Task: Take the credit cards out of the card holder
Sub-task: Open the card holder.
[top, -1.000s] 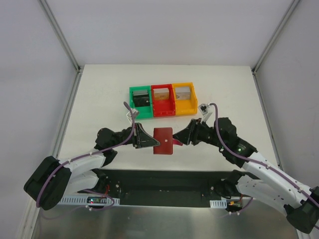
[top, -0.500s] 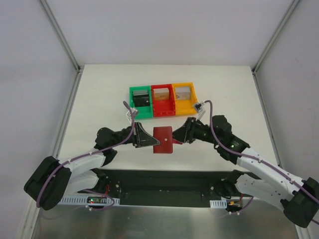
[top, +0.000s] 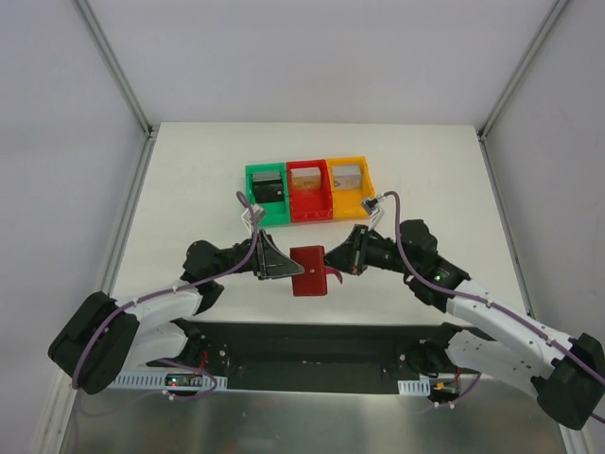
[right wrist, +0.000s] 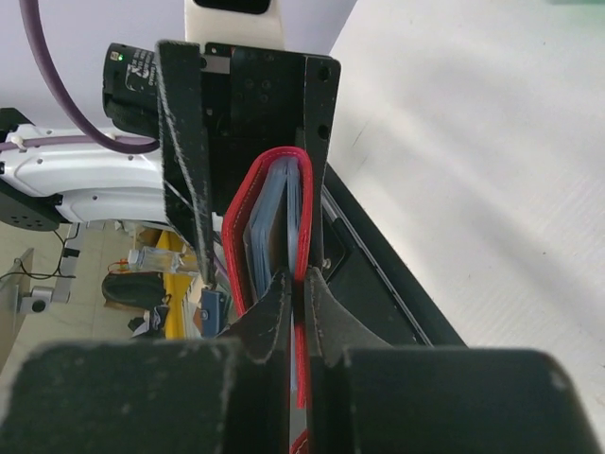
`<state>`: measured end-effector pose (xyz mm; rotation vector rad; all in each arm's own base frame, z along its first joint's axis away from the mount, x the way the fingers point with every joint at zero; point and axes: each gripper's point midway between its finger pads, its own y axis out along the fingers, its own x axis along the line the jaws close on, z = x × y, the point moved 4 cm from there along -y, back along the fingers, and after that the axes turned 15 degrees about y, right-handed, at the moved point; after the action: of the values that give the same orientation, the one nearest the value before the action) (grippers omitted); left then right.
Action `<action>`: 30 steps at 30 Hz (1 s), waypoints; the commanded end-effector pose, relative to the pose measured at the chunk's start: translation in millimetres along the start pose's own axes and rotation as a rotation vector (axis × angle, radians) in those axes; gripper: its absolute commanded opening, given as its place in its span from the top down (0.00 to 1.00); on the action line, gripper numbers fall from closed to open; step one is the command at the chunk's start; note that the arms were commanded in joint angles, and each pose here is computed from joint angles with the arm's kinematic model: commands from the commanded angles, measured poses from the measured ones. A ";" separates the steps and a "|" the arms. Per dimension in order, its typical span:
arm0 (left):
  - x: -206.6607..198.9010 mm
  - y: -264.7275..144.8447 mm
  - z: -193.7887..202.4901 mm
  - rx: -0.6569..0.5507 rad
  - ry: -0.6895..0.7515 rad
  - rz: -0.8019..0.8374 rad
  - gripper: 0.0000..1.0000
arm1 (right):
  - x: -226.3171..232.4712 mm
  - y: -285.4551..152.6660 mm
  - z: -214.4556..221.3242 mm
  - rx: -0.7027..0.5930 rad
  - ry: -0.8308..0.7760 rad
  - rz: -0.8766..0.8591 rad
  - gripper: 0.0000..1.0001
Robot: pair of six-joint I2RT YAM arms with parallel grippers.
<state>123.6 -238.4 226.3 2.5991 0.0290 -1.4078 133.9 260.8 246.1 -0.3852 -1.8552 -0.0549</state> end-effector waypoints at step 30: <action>-10.6 29.2 -19.7 -0.017 0.169 0.154 0.21 | 2.7 -44.6 -19.3 -0.038 -0.342 0.654 1.00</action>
<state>144.7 -263.2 203.9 2.6022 0.0554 -1.5497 131.9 222.7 245.7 -0.9777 -1.9491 0.4734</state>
